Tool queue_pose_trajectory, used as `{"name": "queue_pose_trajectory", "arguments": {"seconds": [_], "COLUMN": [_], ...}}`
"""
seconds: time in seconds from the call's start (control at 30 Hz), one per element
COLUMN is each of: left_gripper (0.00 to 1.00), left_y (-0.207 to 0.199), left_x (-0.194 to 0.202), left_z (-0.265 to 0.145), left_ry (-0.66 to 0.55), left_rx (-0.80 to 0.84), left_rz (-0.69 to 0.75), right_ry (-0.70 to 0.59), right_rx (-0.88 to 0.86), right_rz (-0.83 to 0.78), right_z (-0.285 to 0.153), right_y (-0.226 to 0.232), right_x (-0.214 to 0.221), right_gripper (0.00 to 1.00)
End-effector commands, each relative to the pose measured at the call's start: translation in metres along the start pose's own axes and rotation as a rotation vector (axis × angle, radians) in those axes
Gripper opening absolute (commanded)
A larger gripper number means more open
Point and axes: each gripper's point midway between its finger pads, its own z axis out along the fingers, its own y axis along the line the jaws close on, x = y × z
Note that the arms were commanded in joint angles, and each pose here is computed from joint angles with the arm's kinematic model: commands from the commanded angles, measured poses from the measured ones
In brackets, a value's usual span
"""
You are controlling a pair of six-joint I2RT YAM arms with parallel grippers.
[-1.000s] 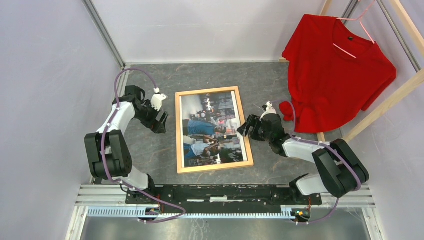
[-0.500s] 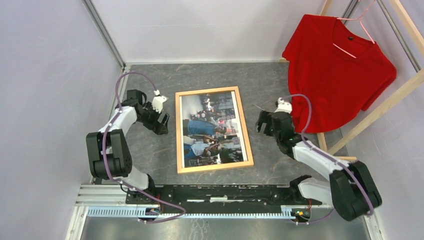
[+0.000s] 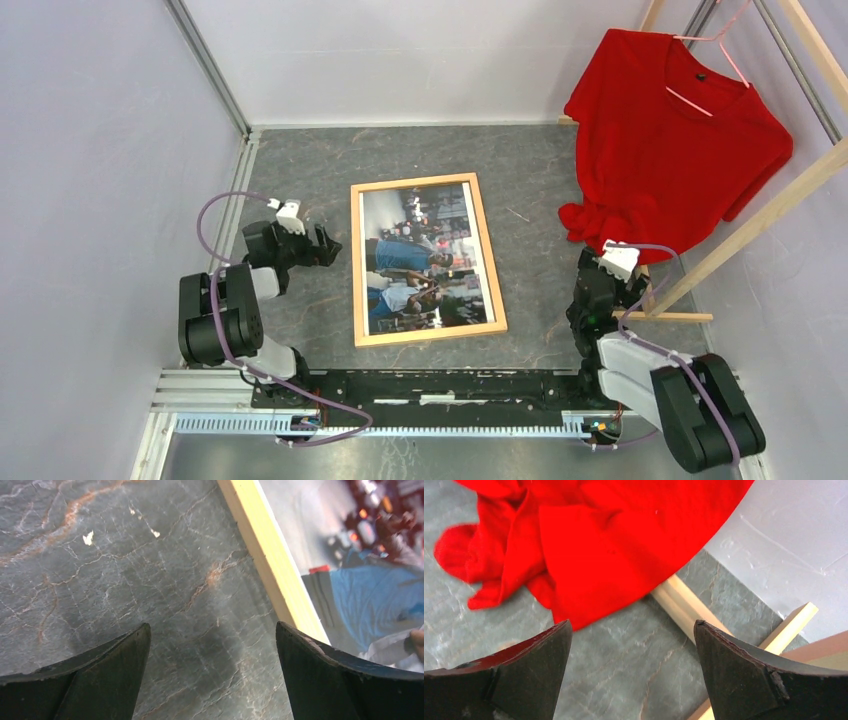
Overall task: Put the photo into the frame
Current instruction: Reset both arms
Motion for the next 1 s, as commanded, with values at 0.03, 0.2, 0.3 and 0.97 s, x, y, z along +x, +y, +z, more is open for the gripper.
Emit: {"name": "queue_pose_trajectory", "arguments": {"seconds": [0.03,0.2,0.3,0.97], "left_gripper": [1.00,1.00,1.00,1.00], "left_y": [-0.006,-0.017,-0.024,0.006], "left_x": [-0.074,-0.074,-0.074,-0.066], "left_z": [-0.009,-0.025,-0.033,-0.012], "left_ry": [-0.378,-0.494,-0.538,-0.476], "left_rx": [0.008,0.000,-0.011,-0.360], "left_rz": [0.044,0.135,0.171,0.113], "right_ry": [-0.134,-0.191,-0.201,-0.227], "right_rx": [0.054,0.016,-0.093,-0.337], "right_rz": [0.062,0.065,0.006,-0.137], "right_z": [0.001,0.000,0.000,0.003], "right_y": [-0.021,-0.018,0.000,0.048], "right_x": [-0.015,-0.023,-0.024,-0.026], "right_gripper": [0.98,0.98,0.98,0.98]}}
